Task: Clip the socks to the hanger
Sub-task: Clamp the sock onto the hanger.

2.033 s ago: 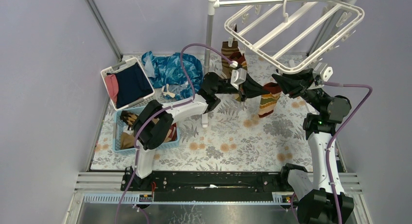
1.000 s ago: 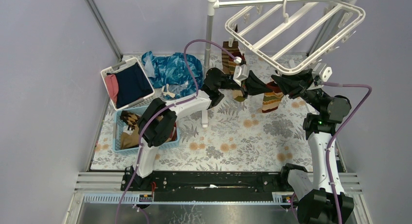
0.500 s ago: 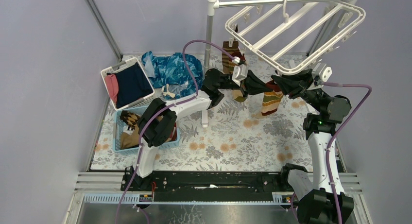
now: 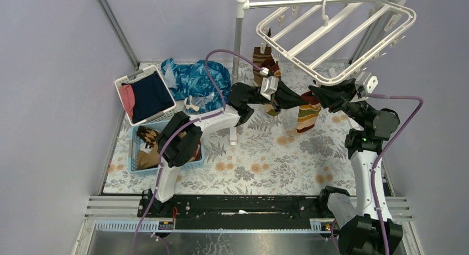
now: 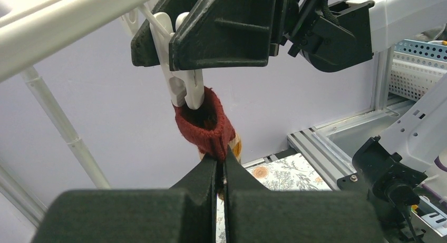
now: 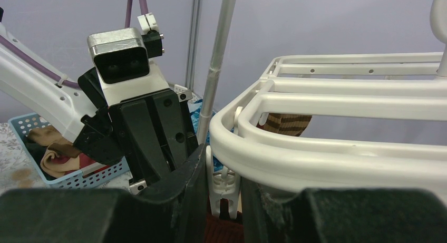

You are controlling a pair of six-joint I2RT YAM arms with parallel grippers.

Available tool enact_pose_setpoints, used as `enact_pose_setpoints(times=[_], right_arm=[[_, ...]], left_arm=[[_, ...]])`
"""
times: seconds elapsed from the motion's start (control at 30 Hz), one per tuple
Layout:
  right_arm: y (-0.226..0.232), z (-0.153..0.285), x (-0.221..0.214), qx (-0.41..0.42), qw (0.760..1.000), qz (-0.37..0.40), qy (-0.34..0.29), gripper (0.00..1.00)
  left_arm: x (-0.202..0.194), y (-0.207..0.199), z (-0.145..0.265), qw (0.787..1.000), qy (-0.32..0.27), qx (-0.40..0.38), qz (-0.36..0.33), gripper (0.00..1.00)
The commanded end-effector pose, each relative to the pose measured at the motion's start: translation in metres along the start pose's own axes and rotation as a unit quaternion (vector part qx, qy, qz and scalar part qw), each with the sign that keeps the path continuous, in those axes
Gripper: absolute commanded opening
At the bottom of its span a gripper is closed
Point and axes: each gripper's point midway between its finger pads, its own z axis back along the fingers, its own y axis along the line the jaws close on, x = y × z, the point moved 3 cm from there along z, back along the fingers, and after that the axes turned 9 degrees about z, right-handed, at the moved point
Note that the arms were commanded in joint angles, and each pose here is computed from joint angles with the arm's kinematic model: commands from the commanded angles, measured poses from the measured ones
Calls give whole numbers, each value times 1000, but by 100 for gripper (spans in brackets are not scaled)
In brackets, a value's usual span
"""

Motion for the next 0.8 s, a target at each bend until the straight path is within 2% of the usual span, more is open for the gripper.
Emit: enact_pose_setpoints(times=[0.0, 0.33, 0.77], right_arm=[[9, -2, 11, 28, 999, 17, -9, 11], [9, -2, 11, 30, 999, 19, -9, 11], [12, -1, 10, 39, 999, 19, -7, 11]], left_arm=[[9, 1, 0, 999, -9, -10, -32, 2], [-3, 1, -6, 999, 18, -15, -30, 2], [2, 6, -12, 998, 35, -11, -55, 2]])
